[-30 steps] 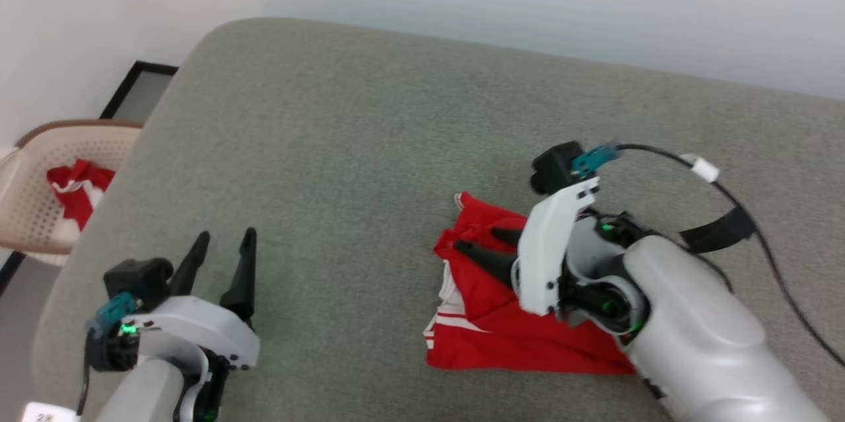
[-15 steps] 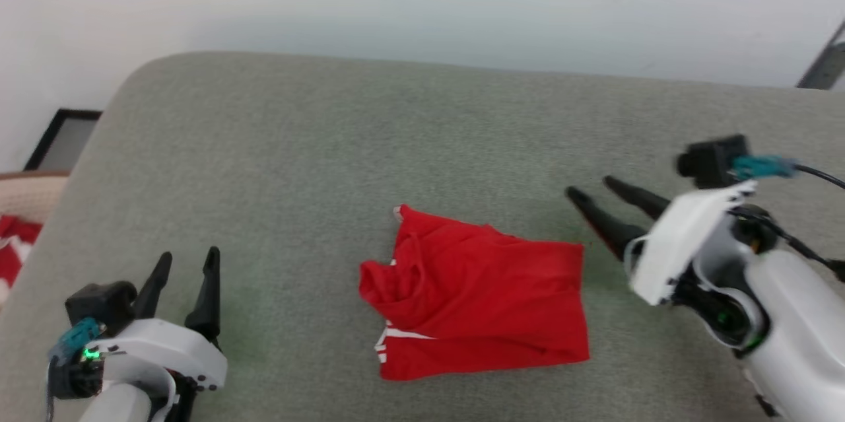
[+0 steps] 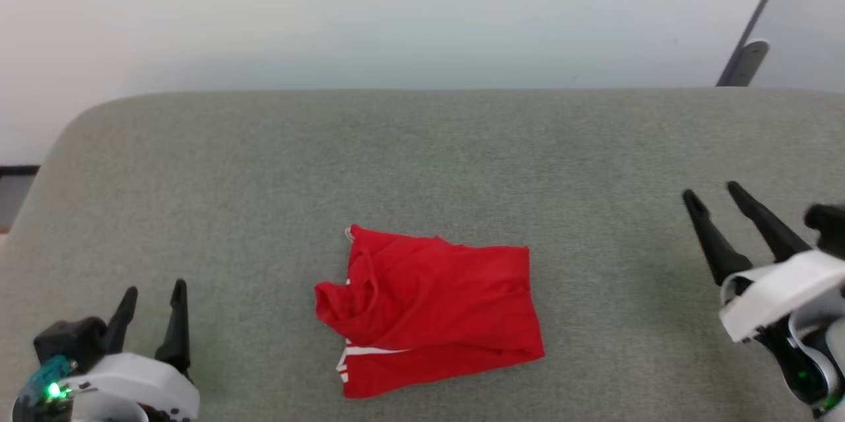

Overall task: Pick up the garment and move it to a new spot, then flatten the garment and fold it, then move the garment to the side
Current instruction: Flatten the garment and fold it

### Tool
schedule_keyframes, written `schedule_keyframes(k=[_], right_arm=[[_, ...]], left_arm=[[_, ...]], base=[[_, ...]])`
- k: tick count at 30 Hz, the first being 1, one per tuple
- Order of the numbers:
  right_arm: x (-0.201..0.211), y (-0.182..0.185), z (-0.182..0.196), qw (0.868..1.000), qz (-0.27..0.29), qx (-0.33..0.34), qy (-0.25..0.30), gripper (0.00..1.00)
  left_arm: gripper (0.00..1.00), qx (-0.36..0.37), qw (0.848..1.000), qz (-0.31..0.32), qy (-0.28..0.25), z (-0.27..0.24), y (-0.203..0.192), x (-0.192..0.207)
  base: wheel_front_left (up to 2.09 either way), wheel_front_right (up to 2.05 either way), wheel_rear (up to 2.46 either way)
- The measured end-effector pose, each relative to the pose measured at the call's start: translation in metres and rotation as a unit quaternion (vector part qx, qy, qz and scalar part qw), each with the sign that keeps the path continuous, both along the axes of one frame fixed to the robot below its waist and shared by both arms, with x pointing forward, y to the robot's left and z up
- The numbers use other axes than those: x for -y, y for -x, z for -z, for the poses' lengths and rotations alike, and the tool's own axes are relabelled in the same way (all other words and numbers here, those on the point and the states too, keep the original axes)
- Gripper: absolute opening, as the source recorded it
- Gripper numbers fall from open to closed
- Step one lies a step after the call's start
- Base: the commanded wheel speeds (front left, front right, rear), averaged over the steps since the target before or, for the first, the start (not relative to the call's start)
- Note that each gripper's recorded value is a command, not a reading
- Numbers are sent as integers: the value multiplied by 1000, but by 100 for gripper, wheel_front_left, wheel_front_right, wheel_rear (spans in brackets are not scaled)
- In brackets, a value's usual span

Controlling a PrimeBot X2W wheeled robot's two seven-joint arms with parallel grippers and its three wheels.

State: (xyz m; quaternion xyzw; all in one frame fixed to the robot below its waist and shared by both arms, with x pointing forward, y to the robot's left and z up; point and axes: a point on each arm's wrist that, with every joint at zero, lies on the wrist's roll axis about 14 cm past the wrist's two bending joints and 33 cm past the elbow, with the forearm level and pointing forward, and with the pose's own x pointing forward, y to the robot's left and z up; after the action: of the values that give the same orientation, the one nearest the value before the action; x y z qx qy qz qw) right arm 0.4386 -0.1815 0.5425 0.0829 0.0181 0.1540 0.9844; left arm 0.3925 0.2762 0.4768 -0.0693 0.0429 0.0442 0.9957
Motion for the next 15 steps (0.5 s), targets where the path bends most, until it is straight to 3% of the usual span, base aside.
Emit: schedule_keyframes(k=[7,15], right_arm=[[39,27,6,998,63,21,0,100],[55,52,22,995,100,13,-11,100]], left_arm=[[100,5,1000,7,-5,-1,4,7],[100,7,1000,7,-3,-1,8,10]], base=[[0,0,0],[0,0,0]])
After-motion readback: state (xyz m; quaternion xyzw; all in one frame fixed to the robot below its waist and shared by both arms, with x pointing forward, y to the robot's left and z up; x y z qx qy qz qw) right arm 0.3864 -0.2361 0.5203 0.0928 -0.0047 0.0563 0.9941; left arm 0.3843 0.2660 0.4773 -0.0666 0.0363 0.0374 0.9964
